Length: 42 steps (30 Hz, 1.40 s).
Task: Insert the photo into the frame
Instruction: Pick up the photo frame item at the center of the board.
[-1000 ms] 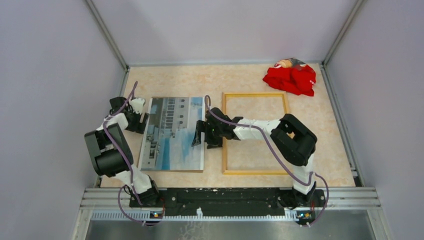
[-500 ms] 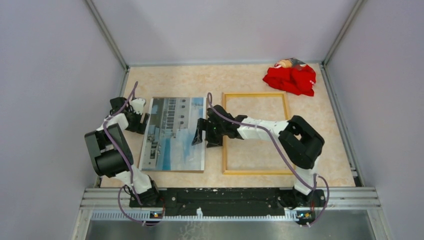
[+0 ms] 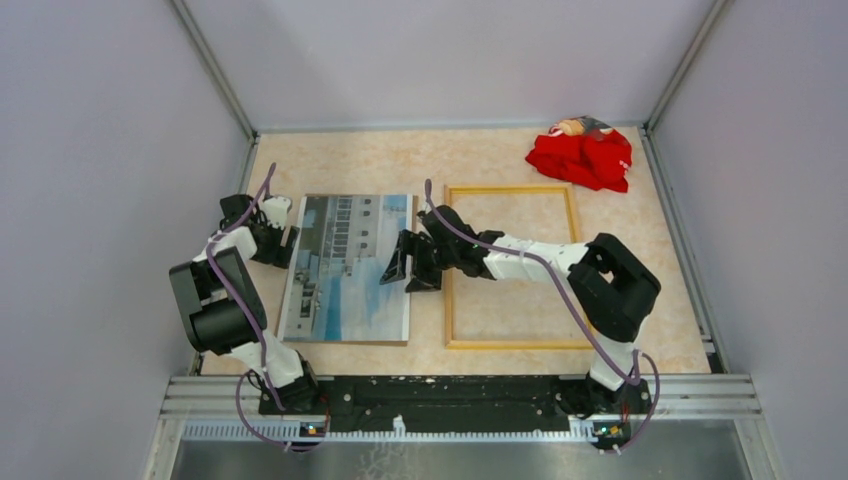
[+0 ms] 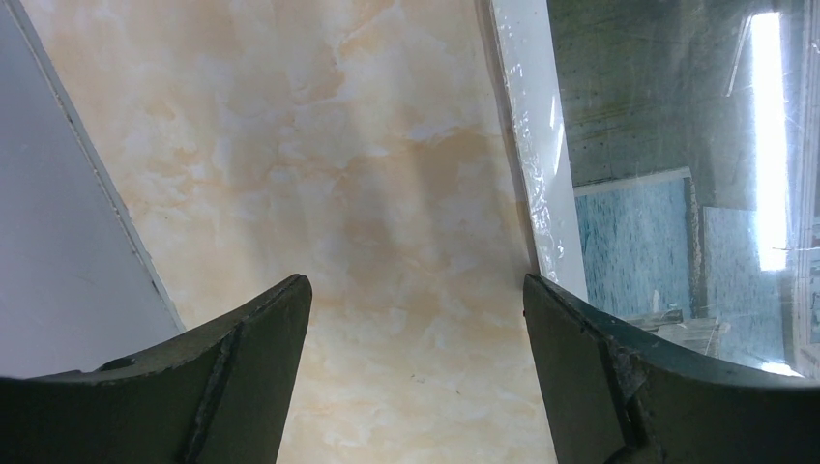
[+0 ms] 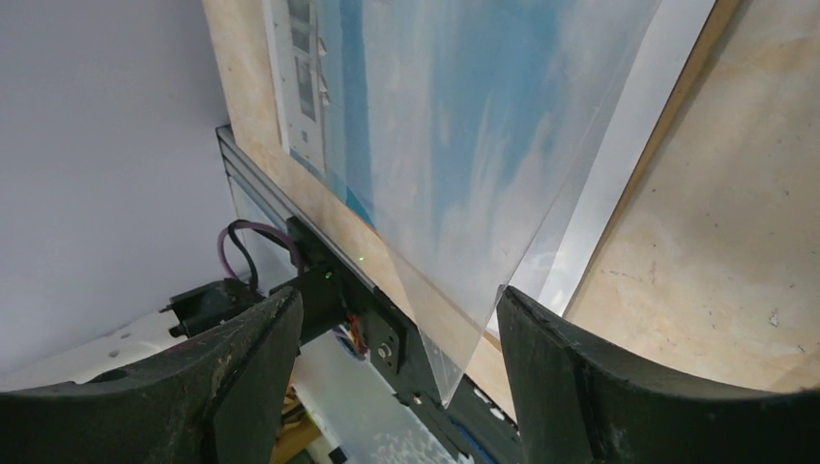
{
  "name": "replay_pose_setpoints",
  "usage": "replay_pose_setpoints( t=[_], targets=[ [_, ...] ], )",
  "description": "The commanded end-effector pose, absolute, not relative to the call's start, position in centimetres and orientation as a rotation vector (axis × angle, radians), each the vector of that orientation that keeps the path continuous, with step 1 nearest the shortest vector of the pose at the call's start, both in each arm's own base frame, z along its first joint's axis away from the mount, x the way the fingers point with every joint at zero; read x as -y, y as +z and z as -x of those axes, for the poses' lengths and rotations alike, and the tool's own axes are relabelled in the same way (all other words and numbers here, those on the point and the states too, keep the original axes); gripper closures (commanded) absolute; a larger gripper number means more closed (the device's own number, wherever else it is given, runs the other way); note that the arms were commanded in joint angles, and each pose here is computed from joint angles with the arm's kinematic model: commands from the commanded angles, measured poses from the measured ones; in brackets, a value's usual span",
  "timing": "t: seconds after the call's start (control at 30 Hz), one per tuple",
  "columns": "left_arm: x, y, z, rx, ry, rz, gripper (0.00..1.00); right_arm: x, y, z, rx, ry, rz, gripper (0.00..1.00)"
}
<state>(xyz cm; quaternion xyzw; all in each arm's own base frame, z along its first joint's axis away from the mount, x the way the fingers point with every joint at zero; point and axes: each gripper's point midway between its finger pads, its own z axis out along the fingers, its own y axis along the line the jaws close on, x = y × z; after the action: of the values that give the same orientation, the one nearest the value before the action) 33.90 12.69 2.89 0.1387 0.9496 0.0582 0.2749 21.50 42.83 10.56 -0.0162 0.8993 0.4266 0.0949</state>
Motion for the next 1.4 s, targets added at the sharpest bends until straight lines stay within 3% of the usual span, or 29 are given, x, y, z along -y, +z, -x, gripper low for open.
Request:
replay_pose_setpoints(
  t=[0.0, 0.7, 0.8, 0.97, 1.13, 1.37],
  targets=[
    [-10.2, -0.1, -30.5, -2.68, 0.016, -0.4, 0.12, -44.6, 12.5, -22.1, -2.557, 1.466, 0.013, 0.27],
    [-10.1, 0.3, -30.7, -2.675, 0.0, -0.405, 0.13, -46.0, 14.6, -24.3, -2.361, 1.664, -0.058, 0.32],
    [-10.1, 0.5, -30.8, -2.672, -0.004, -0.403, 0.13, -45.8, 13.0, -25.0, -2.427, 1.544, -0.059, 0.43],
    [-10.1, 0.9, -31.0, -2.669, -0.004, -0.409, 0.13, -45.8, 10.8, -26.1, -2.512, 1.383, -0.017, 0.76],
    [-10.6, 2.2, -31.7, -2.659, 0.008, -0.406, 0.11, -45.7, 12.6, -26.8, -2.484, 1.313, 0.065, 1.0],
    [-11.4, 7.9, -34.8, -2.567, 0.009, -0.376, 0.03, -43.7, 21.4, -26.9, -2.332, 1.258, 0.254, 1.0]
  ],
)
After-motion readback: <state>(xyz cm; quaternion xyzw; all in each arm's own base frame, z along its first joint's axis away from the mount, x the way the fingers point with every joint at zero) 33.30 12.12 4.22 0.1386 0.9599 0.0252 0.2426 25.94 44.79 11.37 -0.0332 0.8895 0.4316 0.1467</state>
